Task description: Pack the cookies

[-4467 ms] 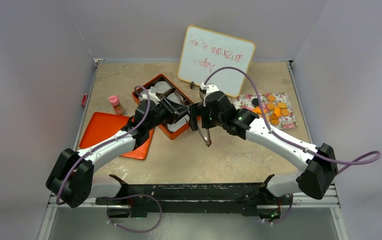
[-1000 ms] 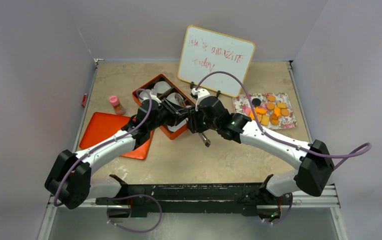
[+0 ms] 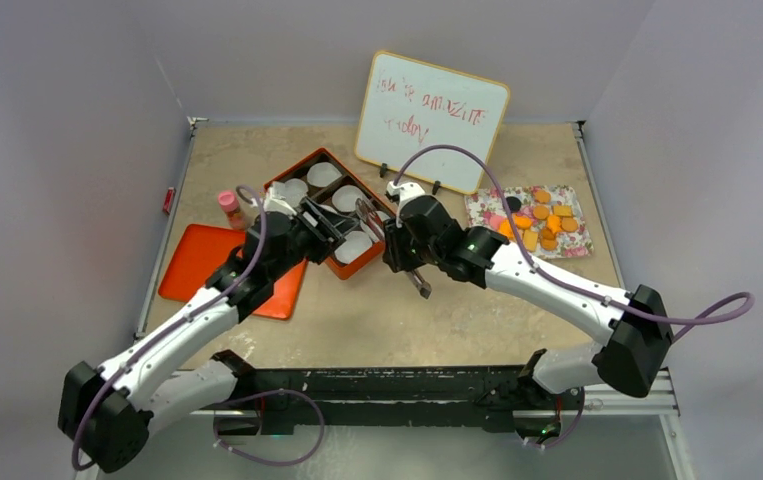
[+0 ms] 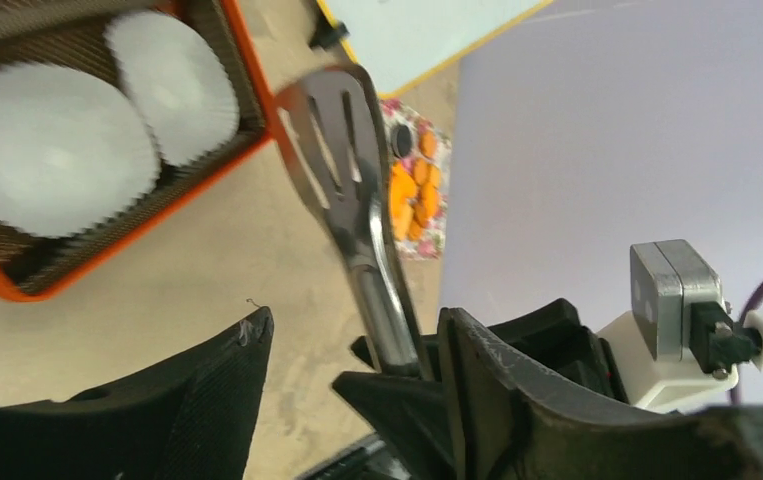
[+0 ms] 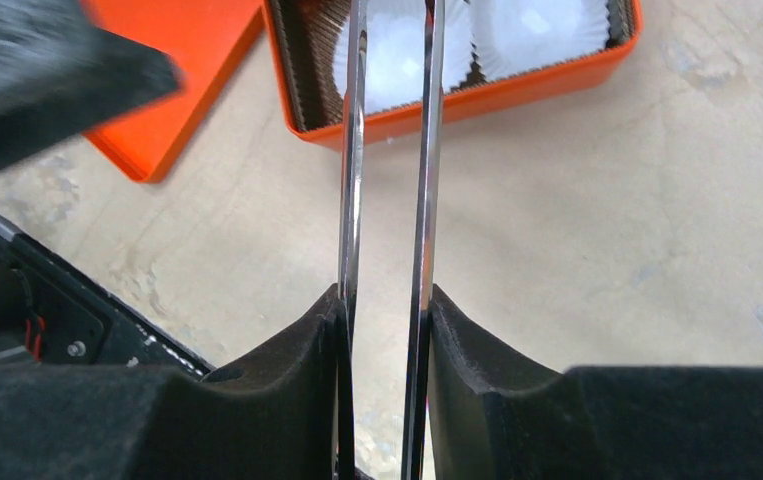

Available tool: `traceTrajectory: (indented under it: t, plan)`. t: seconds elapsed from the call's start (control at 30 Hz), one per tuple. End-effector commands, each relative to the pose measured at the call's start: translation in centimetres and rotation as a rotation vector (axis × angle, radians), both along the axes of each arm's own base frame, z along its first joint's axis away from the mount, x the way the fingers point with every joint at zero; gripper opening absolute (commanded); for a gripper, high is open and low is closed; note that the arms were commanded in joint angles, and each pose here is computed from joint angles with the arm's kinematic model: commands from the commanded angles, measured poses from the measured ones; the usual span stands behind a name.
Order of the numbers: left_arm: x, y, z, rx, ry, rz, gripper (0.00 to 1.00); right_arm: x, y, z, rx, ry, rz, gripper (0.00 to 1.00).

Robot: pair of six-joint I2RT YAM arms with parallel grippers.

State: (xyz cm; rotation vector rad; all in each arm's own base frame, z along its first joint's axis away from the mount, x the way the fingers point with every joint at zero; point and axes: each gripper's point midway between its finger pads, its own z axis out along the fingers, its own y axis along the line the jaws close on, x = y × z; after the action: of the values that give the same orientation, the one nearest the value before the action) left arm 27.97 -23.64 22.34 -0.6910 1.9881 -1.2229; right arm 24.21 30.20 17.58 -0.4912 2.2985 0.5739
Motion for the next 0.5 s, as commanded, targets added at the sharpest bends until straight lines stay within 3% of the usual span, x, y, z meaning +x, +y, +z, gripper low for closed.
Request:
traceTrajectory:
  t: [0.0, 0.23, 0.47]
  plan:
    - [-0.9, 5.2, 0.6, 0.301, -0.109, 0.089, 0.63, -0.2, -2.0, 2.0, -0.043, -0.028, -0.045, 0.36]
    - [-3.4, 14.1, 1.5, 0.658, -0.219, 0.269, 0.76, -0.2, -6.1, 0.6, -0.216, -0.011, -0.13, 0.41]
    - [-5.4, 19.7, 2.2, 0.891, -0.281, 0.377, 0.79, 0.4, -11.6, 0.8, -0.263, 0.024, -0.239, 0.42]
